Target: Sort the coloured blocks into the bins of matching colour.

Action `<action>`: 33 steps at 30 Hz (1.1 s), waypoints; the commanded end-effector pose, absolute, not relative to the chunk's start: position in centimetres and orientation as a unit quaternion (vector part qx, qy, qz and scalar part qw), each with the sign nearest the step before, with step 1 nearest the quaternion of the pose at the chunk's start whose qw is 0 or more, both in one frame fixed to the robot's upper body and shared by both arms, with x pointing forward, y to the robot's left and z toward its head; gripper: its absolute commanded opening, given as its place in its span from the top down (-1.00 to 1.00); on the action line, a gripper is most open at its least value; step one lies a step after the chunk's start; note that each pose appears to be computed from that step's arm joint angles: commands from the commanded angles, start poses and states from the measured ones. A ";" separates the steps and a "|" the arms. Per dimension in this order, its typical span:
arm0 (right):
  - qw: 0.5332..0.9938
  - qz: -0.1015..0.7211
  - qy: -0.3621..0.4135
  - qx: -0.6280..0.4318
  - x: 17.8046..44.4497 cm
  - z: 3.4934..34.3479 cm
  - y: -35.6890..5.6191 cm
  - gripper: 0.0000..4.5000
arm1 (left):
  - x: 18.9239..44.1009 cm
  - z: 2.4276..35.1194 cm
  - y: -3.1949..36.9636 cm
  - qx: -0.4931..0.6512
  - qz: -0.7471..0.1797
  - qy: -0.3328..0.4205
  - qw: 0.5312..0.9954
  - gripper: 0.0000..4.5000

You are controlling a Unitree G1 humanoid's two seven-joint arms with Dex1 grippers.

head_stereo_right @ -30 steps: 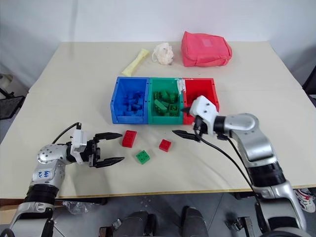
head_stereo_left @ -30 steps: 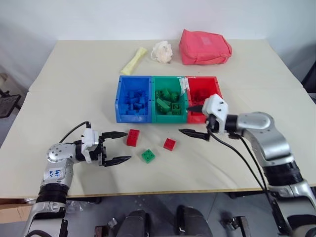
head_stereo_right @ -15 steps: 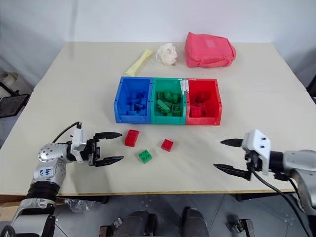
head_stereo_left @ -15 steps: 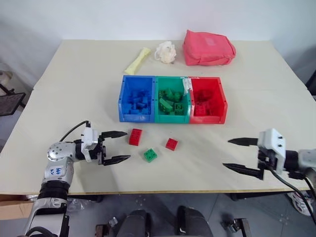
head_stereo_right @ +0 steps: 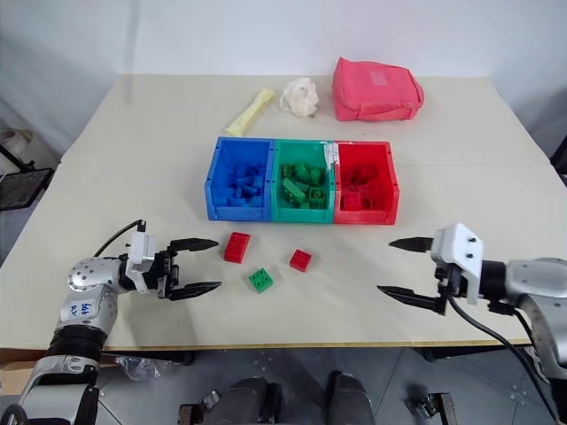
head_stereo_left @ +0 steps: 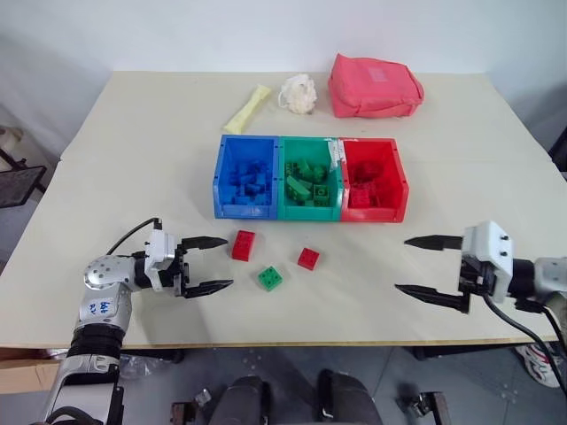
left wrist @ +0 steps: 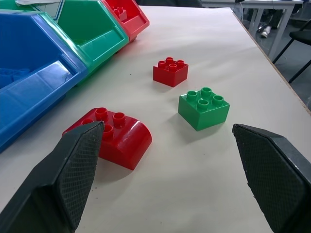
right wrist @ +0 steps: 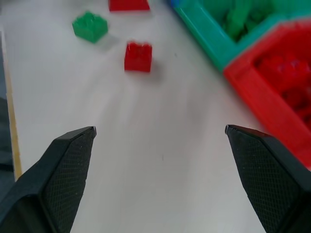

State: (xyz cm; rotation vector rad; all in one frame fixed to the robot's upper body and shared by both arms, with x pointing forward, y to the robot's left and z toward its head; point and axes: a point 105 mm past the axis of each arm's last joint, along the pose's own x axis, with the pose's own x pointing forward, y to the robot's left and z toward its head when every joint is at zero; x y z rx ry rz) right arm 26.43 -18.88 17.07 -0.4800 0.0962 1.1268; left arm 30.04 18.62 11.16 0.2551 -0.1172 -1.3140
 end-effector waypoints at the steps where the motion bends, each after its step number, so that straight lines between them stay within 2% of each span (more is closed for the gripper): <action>1: 0.797 0.562 0.023 -0.218 27.5 17.1 -15.3 -0.98 | 29.9 11.9 18.6 0.128 -0.605 -0.069 0.783 -1.00; 9: 0.792 0.570 0.030 -0.216 31.6 14.3 -10.3 -0.98 | 29.2 11.9 18.2 0.125 -0.608 -0.073 0.781 -1.00; 14: 0.796 0.565 0.056 -0.209 32.9 12.2 -8.7 -0.98 | 28.7 12.0 18.4 0.125 -0.607 -0.072 0.781 -1.00; 18: 0.801 0.563 0.067 -0.193 33.2 11.7 -8.2 -0.65 | 28.5 12.0 18.4 0.125 -0.605 -0.072 0.783 -1.00; 19: 0.801 0.564 0.066 -0.193 33.1 11.7 -8.1 -0.46 | 28.5 12.0 18.4 0.125 -0.605 -0.072 0.783 -1.00; 25: 0.803 0.561 0.052 -0.194 33.0 12.1 -7.8 0.36 | 28.2 11.9 18.5 0.122 -0.604 -0.070 0.784 -1.00; 33: 0.815 0.551 0.006 -0.179 32.3 15.0 -8.3 0.37 | 28.3 11.8 18.6 0.121 -0.603 -0.069 0.786 -1.00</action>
